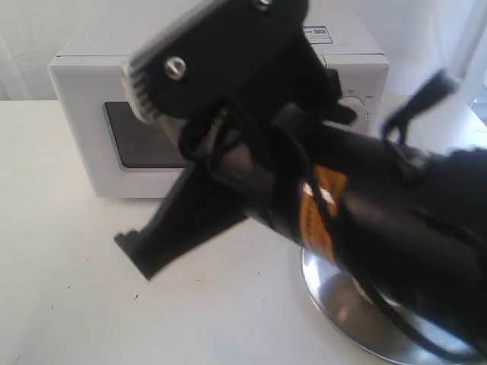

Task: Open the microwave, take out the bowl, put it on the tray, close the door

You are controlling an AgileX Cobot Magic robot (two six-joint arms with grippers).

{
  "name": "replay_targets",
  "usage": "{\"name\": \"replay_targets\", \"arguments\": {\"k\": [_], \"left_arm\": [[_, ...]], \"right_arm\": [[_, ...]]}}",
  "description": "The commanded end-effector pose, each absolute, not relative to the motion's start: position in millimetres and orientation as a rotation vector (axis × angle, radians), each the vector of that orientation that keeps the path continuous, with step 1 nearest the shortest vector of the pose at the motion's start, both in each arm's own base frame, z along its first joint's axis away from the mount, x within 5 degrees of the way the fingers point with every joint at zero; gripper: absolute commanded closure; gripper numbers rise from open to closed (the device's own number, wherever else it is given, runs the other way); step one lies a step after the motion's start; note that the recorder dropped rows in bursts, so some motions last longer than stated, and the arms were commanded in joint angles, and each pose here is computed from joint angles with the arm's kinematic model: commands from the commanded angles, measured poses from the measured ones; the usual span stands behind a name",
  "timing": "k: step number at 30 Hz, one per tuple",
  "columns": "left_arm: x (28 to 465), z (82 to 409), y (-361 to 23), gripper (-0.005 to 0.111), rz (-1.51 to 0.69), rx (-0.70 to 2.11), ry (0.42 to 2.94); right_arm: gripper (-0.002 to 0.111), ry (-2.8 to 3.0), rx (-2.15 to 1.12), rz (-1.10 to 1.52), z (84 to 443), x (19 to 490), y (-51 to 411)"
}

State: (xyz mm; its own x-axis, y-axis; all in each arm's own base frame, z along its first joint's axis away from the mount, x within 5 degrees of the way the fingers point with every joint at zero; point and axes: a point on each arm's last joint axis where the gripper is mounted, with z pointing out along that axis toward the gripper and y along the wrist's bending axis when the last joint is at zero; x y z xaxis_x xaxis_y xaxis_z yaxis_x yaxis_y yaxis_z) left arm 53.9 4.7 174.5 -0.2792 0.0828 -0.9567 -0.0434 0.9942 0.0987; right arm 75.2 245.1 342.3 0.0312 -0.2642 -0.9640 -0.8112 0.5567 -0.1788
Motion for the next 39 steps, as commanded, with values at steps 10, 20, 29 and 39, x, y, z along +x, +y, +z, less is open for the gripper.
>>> {"name": "replay_targets", "arguments": {"k": [10,20,29,39], "left_arm": [[54,174,5,0.107,0.113,0.021,1.850],[54,174,5,0.107,0.113,0.021,1.850],[54,174,5,0.107,0.113,0.021,1.850],[54,174,5,0.107,0.113,0.021,1.850]], "right_arm": [[0.108,1.631,-0.674,0.346,315,50,174],[0.108,1.703,-0.623,0.384,310,49,173],[0.108,1.631,-0.531,0.322,319,55,167],[0.108,1.629,-0.404,0.270,319,72,164]]}}
